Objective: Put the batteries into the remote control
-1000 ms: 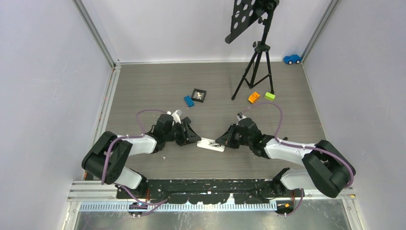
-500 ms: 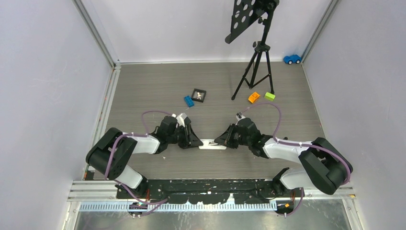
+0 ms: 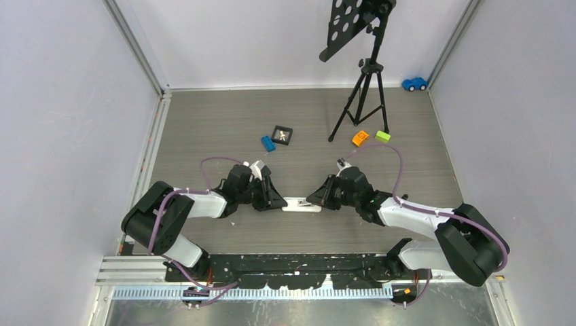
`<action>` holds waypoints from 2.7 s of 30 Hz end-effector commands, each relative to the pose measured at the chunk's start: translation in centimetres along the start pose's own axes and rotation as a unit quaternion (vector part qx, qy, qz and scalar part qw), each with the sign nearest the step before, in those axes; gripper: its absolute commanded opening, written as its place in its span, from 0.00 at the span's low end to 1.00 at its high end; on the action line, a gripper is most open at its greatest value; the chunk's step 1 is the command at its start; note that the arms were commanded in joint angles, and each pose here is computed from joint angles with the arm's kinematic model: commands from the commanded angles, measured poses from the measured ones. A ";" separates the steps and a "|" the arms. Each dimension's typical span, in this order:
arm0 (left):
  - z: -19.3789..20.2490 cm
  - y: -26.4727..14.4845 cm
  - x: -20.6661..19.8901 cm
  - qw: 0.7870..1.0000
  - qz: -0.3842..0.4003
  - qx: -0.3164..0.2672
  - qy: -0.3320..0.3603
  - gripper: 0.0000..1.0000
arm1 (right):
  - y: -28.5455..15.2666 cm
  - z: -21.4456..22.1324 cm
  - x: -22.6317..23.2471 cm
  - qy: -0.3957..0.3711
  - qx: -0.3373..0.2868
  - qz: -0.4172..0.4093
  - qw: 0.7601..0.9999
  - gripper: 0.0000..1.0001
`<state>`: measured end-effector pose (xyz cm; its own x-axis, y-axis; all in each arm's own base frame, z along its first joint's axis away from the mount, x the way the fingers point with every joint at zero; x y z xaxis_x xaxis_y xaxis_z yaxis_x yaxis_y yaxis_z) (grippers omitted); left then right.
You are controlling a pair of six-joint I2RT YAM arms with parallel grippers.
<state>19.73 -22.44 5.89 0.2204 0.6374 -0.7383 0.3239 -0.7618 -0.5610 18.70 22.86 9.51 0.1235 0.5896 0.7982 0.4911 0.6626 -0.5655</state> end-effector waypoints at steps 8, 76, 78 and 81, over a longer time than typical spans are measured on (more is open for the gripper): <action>-1.1 -0.2 -0.3 0.999 -0.015 -0.019 0.024 0.38 | -0.3 -0.9 1.3 -0.031 -0.008 -0.013 0.999 0.00; -1.5 0.3 0.6 0.998 -0.055 -0.018 0.011 0.32 | 0.2 -1.3 -0.2 -0.065 -0.018 -0.006 0.998 0.00; -1.6 0.4 0.5 0.998 -0.054 -0.019 0.010 0.32 | 0.3 -1.0 0.2 -0.067 -0.006 -0.022 0.997 0.00; -1.7 0.4 0.5 0.998 -0.053 -0.020 0.011 0.32 | 0.5 -0.8 0.5 -0.066 0.005 -0.038 0.997 0.00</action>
<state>20.78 -22.09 5.85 0.1940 0.7003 -0.6870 0.3639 -0.7017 -0.6126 19.52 22.45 8.98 0.0231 0.6400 0.7680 0.4914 0.6617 -0.5663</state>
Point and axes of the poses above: each gripper's point midway between its finger pads, its own y axis out along the fingers, its own x axis along the line the jaws close on, z = x × y, the point moved 5 cm from there along -y, back along the fingers, and after that the axes turned 8 degrees about y, right-handed, at the moved point
